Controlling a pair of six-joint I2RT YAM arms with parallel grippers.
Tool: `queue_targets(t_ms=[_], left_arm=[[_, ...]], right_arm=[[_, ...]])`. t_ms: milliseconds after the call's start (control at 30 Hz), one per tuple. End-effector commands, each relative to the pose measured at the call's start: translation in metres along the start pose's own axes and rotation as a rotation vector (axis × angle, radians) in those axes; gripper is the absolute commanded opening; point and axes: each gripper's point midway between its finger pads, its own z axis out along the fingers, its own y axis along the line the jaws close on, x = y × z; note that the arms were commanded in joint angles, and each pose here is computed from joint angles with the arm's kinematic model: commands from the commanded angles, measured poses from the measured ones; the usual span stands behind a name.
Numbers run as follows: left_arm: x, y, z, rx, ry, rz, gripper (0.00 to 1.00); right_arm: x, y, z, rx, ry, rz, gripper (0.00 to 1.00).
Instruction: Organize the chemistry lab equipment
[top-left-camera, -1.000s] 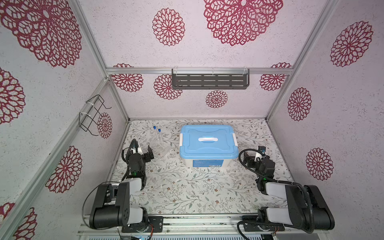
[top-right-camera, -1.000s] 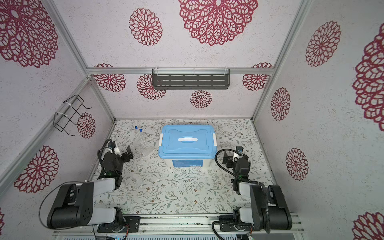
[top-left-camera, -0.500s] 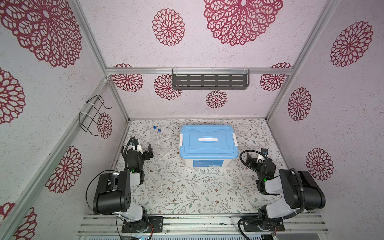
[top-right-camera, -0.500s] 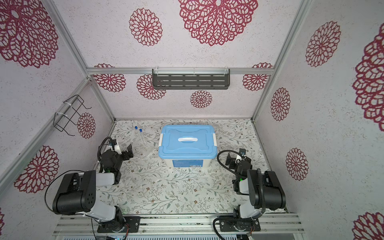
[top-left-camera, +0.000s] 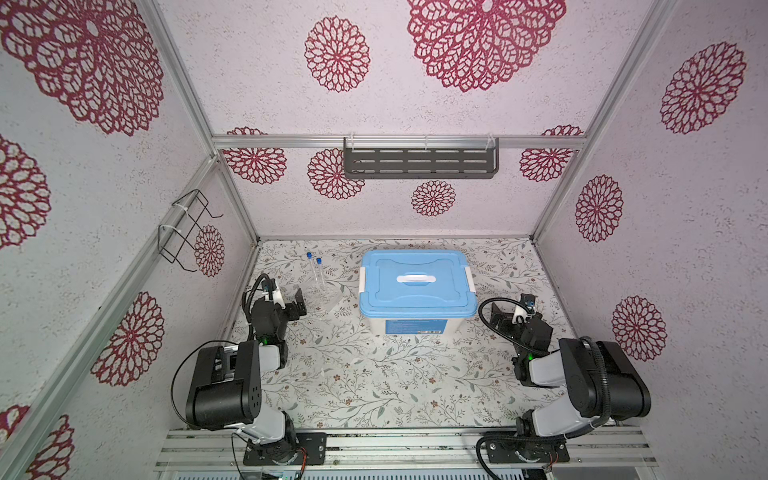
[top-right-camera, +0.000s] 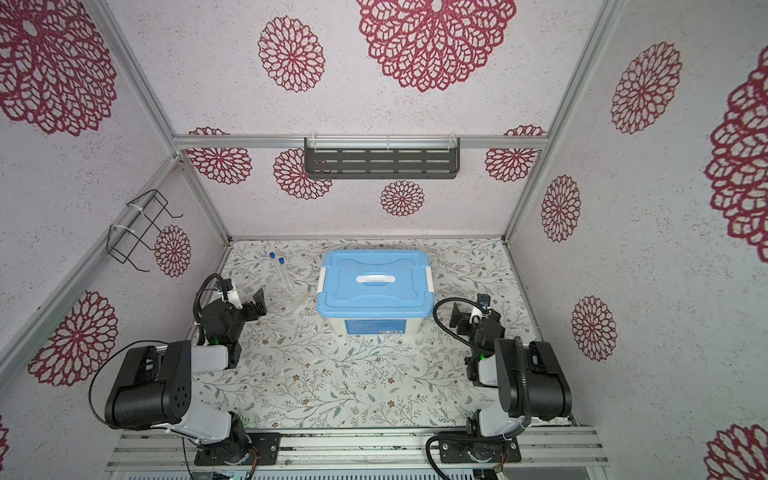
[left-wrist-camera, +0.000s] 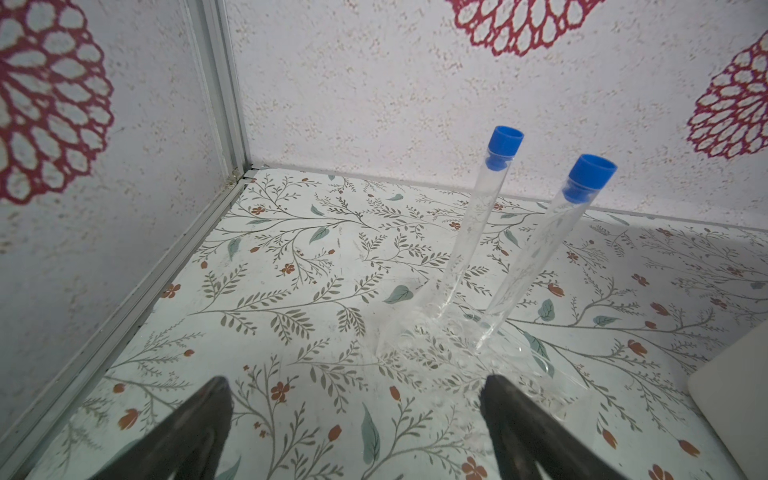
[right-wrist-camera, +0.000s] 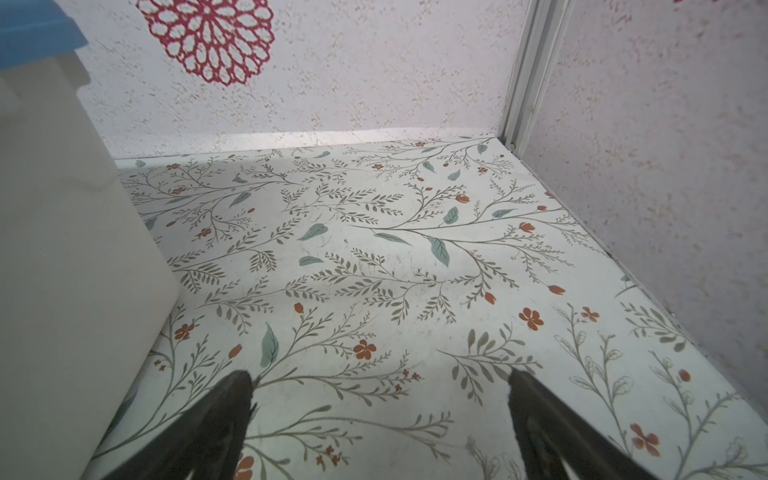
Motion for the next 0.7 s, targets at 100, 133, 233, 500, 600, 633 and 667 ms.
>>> queue_targets(t_ms=[100,133,233,500,600,633,667], left_arm=[[-0.0015,0.0013,0.0003,-0.018,-0.004,0.019,0.97],[-0.0014,0.0014,0.0003,-0.018,-0.003,0.018,0.97],[-0.0027,0.0018,0.0007,-0.019,-0.006,0.018,0.97],[-0.0026,0.0014,0.0006,-0.017,-0.006,0.017,0.97],[-0.0021,0.0017,0.0008,-0.019,-0.005,0.017,0.98],[-0.0019,0.0021,0.0006,-0.020,-0.004,0.017,0.97],[-0.0022,0.0015,0.0007,-0.018,-0.005,0.017,0.97]], right_arm=[[-0.0199,0.0035,0.0016,-0.014,-0.063,-0.005,0.99],[-0.0205,0.0035,0.0021,-0.015,-0.064,-0.005,0.99],[-0.0209,0.0034,0.0019,-0.014,-0.065,-0.005,0.99],[-0.0181,0.0031,0.0055,-0.001,-0.045,-0.012,0.99],[-0.0179,0.0035,0.0082,0.024,-0.034,-0.027,0.99],[-0.0178,0.0032,0.0083,0.026,-0.034,-0.026,0.99],[-0.0178,0.0033,0.0082,0.026,-0.034,-0.027,0.99]])
